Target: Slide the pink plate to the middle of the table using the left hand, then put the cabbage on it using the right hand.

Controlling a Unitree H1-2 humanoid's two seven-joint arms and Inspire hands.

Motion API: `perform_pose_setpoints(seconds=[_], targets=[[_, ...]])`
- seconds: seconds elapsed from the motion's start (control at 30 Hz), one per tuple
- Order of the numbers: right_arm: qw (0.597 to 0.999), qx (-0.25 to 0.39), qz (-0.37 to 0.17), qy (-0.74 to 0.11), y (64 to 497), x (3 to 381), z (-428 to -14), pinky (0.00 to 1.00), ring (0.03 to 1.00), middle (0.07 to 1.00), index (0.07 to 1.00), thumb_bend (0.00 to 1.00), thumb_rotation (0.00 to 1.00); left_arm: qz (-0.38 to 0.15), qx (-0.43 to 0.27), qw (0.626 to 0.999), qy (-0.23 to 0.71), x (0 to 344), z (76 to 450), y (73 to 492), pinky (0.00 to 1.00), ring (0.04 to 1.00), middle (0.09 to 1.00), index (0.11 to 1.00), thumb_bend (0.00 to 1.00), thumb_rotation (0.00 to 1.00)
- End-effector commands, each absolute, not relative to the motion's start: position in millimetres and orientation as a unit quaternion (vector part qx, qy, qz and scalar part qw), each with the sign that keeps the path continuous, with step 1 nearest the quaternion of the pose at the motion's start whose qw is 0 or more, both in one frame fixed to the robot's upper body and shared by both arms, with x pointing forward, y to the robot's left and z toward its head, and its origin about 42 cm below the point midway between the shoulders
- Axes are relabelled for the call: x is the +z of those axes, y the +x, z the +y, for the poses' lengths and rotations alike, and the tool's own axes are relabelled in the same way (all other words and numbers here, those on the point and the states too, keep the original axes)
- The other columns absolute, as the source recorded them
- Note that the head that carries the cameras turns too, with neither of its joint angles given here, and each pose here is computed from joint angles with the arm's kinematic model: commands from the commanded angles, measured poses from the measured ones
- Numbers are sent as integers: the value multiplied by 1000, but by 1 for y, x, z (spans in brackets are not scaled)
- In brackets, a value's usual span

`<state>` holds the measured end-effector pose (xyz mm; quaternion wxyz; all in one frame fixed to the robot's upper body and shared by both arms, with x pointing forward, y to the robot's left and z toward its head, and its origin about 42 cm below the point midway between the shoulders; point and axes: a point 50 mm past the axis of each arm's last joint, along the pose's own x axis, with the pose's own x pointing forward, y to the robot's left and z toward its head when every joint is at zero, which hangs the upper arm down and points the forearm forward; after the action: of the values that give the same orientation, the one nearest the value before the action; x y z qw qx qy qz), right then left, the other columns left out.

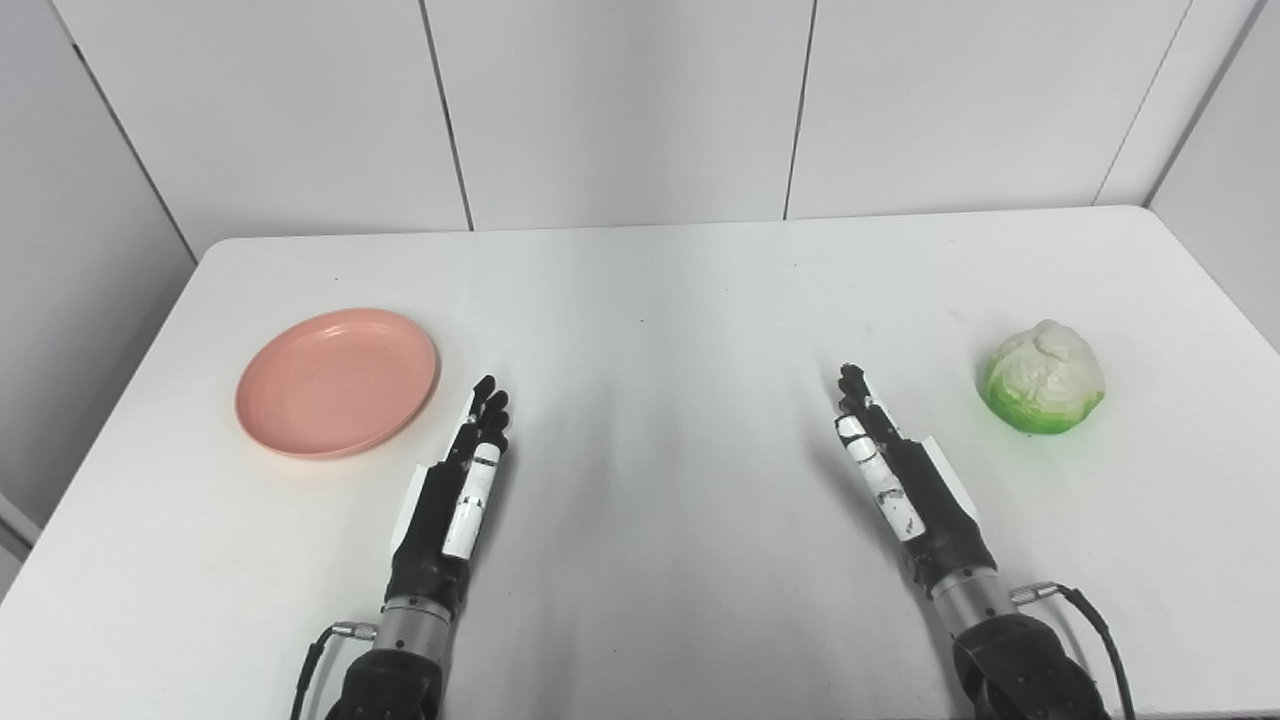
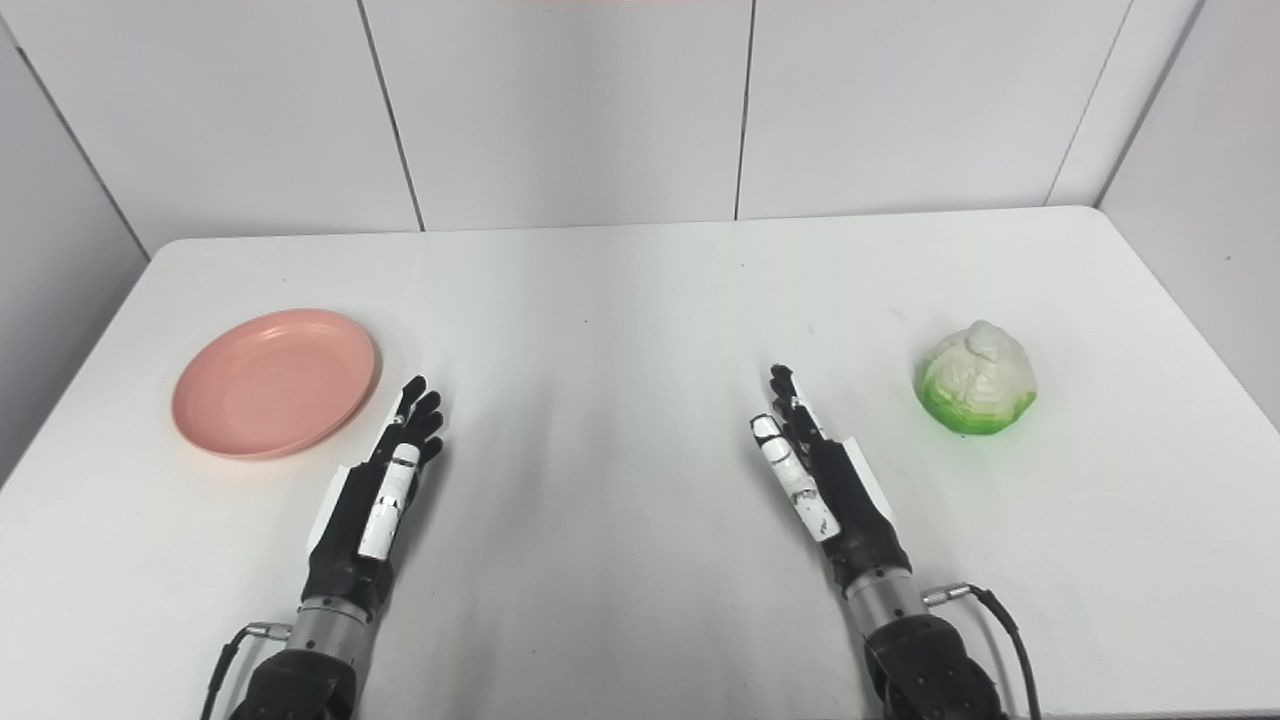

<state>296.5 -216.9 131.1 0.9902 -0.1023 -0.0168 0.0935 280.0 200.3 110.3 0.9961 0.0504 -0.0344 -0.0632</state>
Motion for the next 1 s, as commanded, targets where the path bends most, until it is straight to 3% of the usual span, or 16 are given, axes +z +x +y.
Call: perform_pose_setpoints(seconds=[0.0,0.37,0.97], targets=[[989,103,-35,-101,301,138,-214,1000,1000,1000,1000,325,1000,-34,-70,996,48,111,197,282,953,973,976,964,292,1000],[989,103,-31,-97,302,134,-225,1000,1000,1000,1000,281,1000,-33,-69,995,61,103,184,285,955,967,967,963,288,1000],[989,113,-48,-78,306,125,-246,1000,1000,1000,1000,97,1000,-34,-64,995,65,52,151,305,946,962,960,954,457,1000]])
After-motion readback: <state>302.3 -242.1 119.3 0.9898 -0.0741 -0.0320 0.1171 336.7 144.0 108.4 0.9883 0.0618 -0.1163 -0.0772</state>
